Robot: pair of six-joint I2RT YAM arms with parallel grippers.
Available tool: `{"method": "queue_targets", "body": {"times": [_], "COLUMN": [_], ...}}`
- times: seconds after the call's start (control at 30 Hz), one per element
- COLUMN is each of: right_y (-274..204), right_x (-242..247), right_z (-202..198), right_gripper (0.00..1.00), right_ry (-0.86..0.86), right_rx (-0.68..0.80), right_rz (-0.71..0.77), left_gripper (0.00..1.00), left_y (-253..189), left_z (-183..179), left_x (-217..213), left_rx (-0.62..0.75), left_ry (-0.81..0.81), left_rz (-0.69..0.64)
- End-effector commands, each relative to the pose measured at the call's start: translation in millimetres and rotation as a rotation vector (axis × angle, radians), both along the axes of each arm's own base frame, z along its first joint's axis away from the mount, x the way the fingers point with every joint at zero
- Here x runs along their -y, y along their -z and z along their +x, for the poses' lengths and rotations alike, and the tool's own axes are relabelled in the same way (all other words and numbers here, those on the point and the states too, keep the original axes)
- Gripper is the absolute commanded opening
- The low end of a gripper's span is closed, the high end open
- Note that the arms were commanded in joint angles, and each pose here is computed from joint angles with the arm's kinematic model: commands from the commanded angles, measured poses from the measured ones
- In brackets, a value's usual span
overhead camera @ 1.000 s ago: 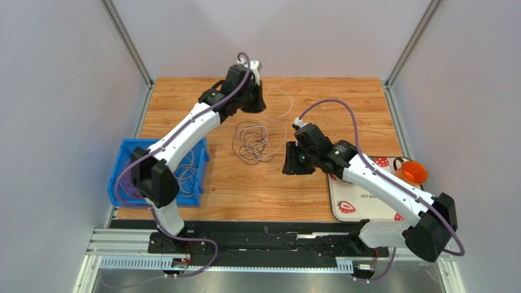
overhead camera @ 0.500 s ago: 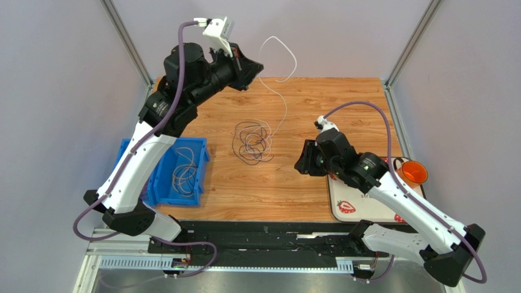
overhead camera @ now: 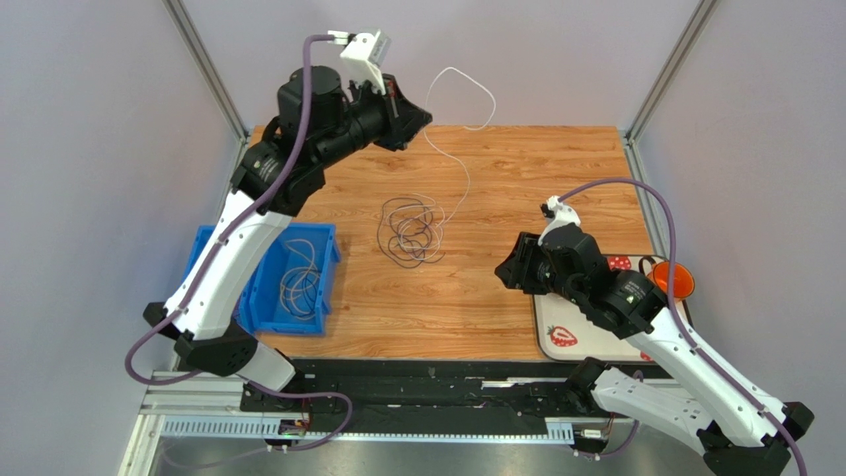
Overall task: Untangle the cables
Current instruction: Pick up the cable at the center of the board.
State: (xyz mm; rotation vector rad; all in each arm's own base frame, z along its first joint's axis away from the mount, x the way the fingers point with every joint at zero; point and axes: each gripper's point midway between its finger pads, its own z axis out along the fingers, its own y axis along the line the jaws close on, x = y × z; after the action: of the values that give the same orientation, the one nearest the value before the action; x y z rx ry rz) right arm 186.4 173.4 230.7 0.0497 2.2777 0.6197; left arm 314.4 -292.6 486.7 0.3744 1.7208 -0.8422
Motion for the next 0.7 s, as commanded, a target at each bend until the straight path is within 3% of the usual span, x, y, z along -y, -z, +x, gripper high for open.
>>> {"method": "queue_targets", "body": {"times": [0.0,0.03,0.1,0.23,0.67], "right_y": [-6.6,-4.2,1.1,10.1,21.6], "right_x": [5.3,7.3,9.7,10.3,6.8], "right_z": [3.3,1.8,0.2,-0.8,6.5], "right_gripper": [0.45,0.45,0.44,0.44,0.44], "right_ry": [0.041,0.047,0.052,0.051,0.049], "right_rx": [0.021,0.016,0.011,-0.007,-0.03], "right_rz": [0.013,0.012,0.006,-0.011,-0.061], "left_gripper": [0.0,0.0,0.0,0.0,0.0], "left_y": [42.8,100.6,141.8,241.1,347.5], "left_z": [-11.5,-9.6,-22.4,-19.4,48.1], "left_x": [6.8,13.6,27.3,34.5,54.0], "left_rx": [-0.132,-0.268,-0.366,-0.533,-0.608], "left_ry": [0.044,0.038,0.116,0.064,-0.051], "left_rz": [0.003,0.036,0.022,0.111,0.375]}}
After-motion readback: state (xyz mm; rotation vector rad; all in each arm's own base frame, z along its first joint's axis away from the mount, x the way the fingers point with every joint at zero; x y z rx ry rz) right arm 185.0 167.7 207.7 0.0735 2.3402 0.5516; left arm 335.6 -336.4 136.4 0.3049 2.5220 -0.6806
